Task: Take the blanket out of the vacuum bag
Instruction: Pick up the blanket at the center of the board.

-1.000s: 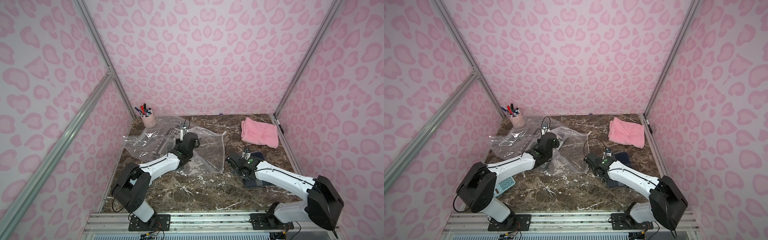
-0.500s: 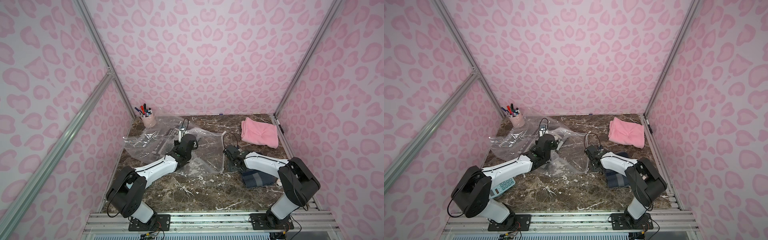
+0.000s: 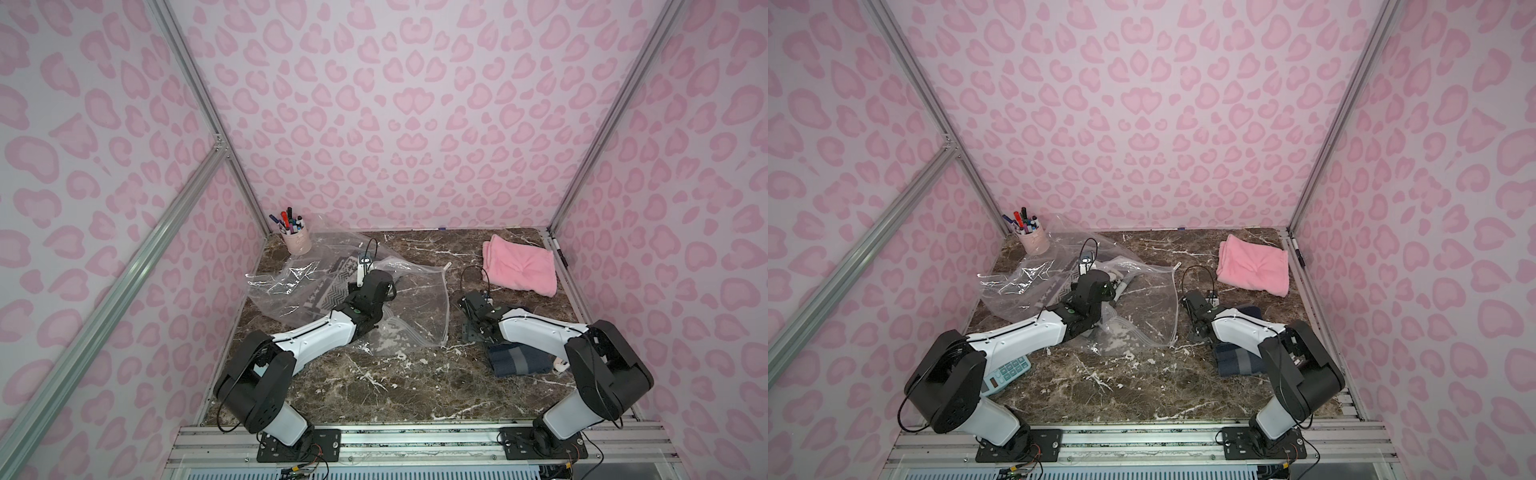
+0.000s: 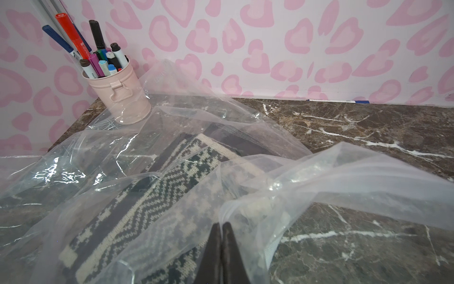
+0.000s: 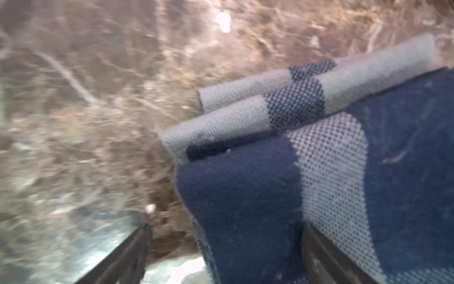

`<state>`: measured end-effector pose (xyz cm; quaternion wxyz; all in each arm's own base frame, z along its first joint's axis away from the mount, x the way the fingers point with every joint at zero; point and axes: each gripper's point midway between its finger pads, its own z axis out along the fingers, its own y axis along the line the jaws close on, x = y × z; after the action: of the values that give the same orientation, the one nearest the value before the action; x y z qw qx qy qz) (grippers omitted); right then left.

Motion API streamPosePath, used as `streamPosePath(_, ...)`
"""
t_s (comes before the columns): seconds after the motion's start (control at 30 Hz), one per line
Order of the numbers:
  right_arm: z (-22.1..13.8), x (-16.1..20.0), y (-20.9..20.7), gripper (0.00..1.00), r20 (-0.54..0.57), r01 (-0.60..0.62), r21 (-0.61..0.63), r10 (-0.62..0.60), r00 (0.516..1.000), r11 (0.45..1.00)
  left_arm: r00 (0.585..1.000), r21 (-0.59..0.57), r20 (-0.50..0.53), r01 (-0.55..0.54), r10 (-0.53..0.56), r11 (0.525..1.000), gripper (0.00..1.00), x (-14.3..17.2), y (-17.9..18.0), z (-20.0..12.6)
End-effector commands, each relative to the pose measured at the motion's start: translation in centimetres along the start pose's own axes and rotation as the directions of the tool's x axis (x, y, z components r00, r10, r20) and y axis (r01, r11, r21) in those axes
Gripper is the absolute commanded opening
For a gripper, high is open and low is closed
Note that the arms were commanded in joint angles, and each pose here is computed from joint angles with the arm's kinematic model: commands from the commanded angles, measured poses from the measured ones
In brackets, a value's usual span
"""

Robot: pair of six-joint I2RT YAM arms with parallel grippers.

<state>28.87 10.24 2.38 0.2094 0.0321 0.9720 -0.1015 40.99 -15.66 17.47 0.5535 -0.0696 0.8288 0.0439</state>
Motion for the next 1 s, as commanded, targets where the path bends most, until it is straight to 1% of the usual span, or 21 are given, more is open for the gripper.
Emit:
streamPosePath(0.0,0.6,3.1,-1.0,0.87,-0.125,0.071,0.0,-0.071,0.99,0.997,1.0,-0.01,-0.014,-0.002,0.002,1.0,0.04,0.4,0.2,0.1)
streamPosePath(0.03,0.8,3.2,-0.8,0.84,-0.129,0.071,-0.01,-0.072,0.989,0.997,1.0,-0.009,-0.015,-0.001,0.001,1.0,0.04,0.5,0.2,0.1)
streamPosePath(0.13,1.2,3.7,-0.2,0.7,-0.147,0.075,-0.045,-0.081,0.986,0.996,1.0,-0.007,-0.02,0.001,-0.002,1.0,0.04,0.7,0.2,0.1)
streamPosePath(0.3,1.5,3.9,0.1,0.39,-0.148,0.073,-0.064,-0.081,0.986,0.995,1.0,-0.012,-0.026,-0.004,0.004,1.0,0.04,1.1,0.5,0.0)
streamPosePath(0.4,1.5,3.9,0.1,0.25,-0.148,0.074,-0.064,-0.083,0.986,0.995,1.0,-0.016,-0.028,-0.009,0.009,1.0,0.04,1.3,0.7,-0.1)
streamPosePath(0.43,1.5,3.9,0.1,0.19,-0.147,0.074,-0.065,-0.083,0.986,0.995,1.0,-0.018,-0.028,-0.011,0.01,1.0,0.04,1.3,0.7,-0.1)
streamPosePath(0.47,1.5,3.8,0.2,0.08,-0.146,0.072,-0.066,-0.081,0.986,0.995,1.0,-0.017,-0.028,-0.011,0.011,1.0,0.04,1.3,0.8,-0.1)
streamPosePath(0.5,1.4,3.7,0.2,0.0,-0.143,0.071,-0.068,-0.08,0.987,0.995,0.999,-0.018,-0.029,-0.013,0.012,1.0,0.04,1.3,0.7,-0.1)
streamPosePath(0.63,0.9,3.3,0.2,0.0,-0.131,0.067,-0.072,-0.076,0.988,0.995,0.999,-0.011,-0.031,-0.011,0.011,1.0,0.04,1.2,0.5,0.0)
streamPosePath(0.77,-0.4,2.2,0.7,0.0,-0.104,0.057,-0.113,-0.068,0.992,0.992,0.999,-0.006,-0.035,-0.007,0.006,1.0,0.04,1.3,0.4,0.0)
streamPosePath(0.87,-2.3,1.0,1.7,0.0,-0.075,0.049,-0.199,-0.065,0.995,0.979,0.999,-0.001,-0.04,-0.003,0.002,1.0,0.04,1.5,0.4,0.0)
streamPosePath(0.97,-4.5,-0.3,2.5,0.0,-0.047,0.029,-0.304,-0.046,0.998,0.952,0.999,0.001,-0.044,-0.002,0.002,1.0,0.04,1.8,0.4,0.0)
